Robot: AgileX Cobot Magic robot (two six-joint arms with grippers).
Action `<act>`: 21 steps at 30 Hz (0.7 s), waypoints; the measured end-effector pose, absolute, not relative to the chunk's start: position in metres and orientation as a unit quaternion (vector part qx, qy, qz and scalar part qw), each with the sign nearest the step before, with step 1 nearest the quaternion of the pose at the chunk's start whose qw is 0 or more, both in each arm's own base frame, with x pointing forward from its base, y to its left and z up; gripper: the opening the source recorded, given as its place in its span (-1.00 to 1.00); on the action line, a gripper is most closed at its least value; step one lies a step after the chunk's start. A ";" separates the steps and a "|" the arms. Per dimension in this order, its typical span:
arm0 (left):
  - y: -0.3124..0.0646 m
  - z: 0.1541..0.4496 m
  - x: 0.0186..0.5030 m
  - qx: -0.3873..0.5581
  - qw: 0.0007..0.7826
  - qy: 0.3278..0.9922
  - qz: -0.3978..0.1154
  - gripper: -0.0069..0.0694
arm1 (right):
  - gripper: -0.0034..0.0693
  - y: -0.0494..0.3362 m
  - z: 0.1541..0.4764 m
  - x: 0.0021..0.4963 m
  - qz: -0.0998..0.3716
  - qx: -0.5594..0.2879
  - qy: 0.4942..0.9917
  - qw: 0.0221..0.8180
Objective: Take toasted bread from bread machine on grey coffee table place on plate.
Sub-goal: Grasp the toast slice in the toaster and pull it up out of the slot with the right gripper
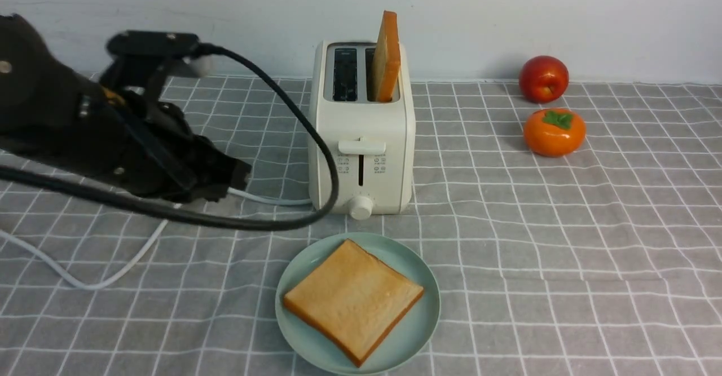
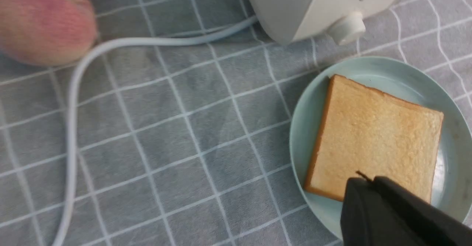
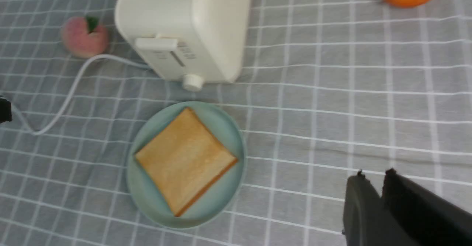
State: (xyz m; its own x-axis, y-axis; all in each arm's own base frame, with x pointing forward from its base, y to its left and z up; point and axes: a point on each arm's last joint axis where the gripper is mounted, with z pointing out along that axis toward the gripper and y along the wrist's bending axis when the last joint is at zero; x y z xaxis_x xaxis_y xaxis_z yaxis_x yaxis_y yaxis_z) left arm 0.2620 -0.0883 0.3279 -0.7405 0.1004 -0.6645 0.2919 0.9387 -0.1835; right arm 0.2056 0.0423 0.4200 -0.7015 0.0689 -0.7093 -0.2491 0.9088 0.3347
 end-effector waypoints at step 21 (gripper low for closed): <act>-0.035 0.323 0.096 -0.015 0.424 0.888 -0.177 -0.86 | 0.77 0.176 0.351 0.455 0.251 -0.150 0.871 0.395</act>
